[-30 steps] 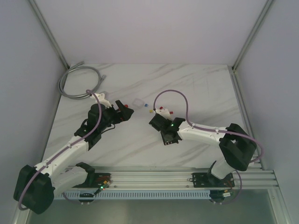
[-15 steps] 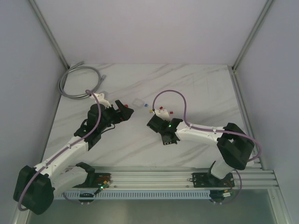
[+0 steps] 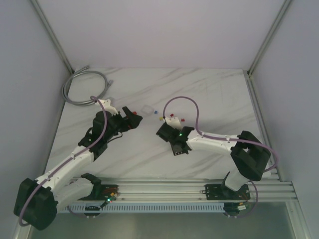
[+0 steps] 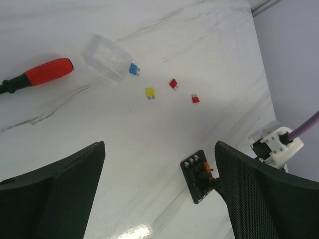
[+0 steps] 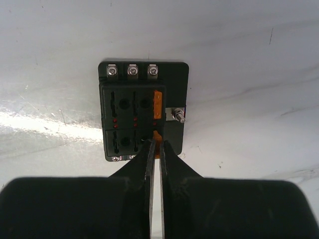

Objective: Snap on the fuse box
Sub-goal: Install the fuse at the fuse box base.

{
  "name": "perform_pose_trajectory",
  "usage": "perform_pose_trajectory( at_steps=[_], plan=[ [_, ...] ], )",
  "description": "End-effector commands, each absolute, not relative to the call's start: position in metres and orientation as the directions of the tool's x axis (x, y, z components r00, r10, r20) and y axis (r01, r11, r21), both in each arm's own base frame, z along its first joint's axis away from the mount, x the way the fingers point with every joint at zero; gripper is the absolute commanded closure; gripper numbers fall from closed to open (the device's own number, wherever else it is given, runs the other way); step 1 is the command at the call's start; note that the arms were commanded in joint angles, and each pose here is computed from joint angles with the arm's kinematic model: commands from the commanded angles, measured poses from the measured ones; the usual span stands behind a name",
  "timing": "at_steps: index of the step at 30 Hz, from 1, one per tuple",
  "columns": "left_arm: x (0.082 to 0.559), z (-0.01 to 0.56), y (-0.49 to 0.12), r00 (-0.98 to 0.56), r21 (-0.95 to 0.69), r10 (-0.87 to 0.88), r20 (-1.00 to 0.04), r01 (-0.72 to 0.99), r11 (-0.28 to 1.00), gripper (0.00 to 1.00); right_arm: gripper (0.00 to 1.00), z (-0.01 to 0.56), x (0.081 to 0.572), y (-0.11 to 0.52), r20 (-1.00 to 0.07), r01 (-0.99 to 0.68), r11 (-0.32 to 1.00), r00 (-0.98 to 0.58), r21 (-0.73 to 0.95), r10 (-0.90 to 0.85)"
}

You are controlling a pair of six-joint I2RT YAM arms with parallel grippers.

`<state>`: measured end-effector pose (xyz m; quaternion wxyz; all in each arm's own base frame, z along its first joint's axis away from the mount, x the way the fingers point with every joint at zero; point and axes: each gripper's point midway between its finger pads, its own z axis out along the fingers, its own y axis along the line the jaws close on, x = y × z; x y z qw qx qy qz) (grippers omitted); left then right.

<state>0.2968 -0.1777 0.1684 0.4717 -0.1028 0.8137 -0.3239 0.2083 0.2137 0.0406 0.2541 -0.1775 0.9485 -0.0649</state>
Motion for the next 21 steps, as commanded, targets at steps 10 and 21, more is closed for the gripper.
perform_pose_trajectory(
  at_steps=[10,21],
  plan=[
    [0.294,0.168,-0.174,-0.529,-0.621,-0.475,-0.703,0.131,0.773,0.00,1.00,-0.027,0.161,0.184,-0.187,-0.359,0.914,-0.901,-0.189,-0.393],
    [0.294,0.170,-0.173,-0.524,-0.622,-0.478,-0.705,0.133,0.772,0.00,1.00,-0.001,0.181,0.206,-0.279,-0.373,0.916,-0.873,-0.146,-0.400]
  ],
)
